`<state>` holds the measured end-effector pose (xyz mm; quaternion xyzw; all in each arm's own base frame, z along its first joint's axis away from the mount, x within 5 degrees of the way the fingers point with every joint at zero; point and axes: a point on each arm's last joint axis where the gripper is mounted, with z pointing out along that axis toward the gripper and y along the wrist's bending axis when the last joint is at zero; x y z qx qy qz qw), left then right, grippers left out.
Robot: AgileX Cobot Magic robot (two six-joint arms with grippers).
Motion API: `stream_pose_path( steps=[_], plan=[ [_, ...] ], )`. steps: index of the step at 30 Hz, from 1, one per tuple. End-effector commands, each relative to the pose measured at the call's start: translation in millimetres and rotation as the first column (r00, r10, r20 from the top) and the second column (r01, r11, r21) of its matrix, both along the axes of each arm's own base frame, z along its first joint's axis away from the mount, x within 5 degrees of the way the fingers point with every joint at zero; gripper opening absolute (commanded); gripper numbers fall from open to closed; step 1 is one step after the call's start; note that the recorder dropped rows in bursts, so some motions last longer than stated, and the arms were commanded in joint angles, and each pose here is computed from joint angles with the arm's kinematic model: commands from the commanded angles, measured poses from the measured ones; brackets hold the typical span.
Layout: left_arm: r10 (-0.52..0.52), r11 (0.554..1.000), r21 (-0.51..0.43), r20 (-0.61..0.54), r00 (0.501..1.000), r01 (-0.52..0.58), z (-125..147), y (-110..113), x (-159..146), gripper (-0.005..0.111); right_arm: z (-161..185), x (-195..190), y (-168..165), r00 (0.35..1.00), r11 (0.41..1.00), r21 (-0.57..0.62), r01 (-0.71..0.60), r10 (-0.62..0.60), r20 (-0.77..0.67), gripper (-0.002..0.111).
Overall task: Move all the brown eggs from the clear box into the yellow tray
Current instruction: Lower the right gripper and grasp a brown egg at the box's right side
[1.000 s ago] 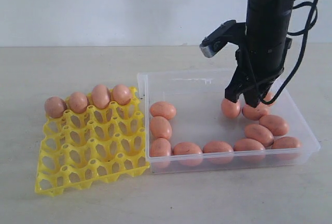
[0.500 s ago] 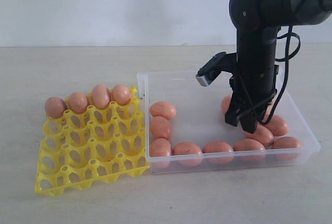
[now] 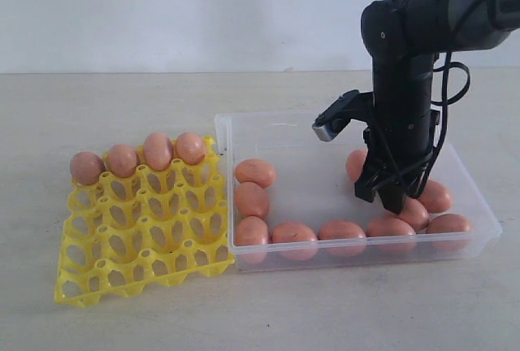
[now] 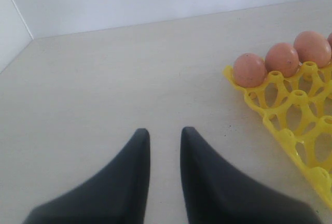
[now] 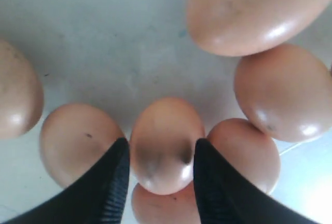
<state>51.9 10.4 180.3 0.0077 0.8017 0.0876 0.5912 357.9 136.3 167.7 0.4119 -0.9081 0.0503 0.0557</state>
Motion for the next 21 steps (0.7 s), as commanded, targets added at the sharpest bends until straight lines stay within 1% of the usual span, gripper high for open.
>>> stream_pose_path(
  steps=[1,5,9,13,18,19,21],
  plan=[
    [0.001,1.000,-0.003,0.005,1.000,-0.001,-0.6,-0.1,0.1,0.022,0.4,6.1,-13.0,0.999,0.999,0.017,0.052,-0.052,0.015,0.039],
    [0.001,1.000,-0.003,0.005,1.000,-0.001,-0.6,-0.1,0.1,0.022,0.1,6.3,-14.4,0.995,0.993,0.069,0.100,-0.100,-0.008,0.039],
    [0.001,1.000,-0.003,0.005,1.000,-0.001,-0.6,-0.1,0.1,0.022,-0.9,5.4,-11.4,0.993,0.989,0.098,0.115,-0.113,-0.024,0.039],
    [0.001,1.000,-0.003,0.005,1.000,-0.001,-0.6,-0.1,0.1,0.022,-13.8,4.0,-9.9,0.989,0.987,0.089,0.132,-0.125,-0.084,0.039],
    [0.001,1.000,-0.003,0.005,1.000,-0.001,-0.6,-0.1,0.1,0.022,-30.3,2.3,-12.2,0.979,0.988,0.047,0.146,-0.138,-0.147,0.040],
    [0.001,1.000,-0.003,0.005,1.000,-0.001,-0.6,-0.1,0.1,0.022,-31.3,2.5,-12.1,0.979,0.988,0.047,0.146,-0.138,-0.147,0.042],
    [0.001,1.000,-0.003,0.005,1.000,-0.001,-0.6,-0.1,0.1,0.022,-36.5,2.6,-12.1,0.979,0.988,0.046,0.151,-0.142,-0.147,0.051]
  ],
)
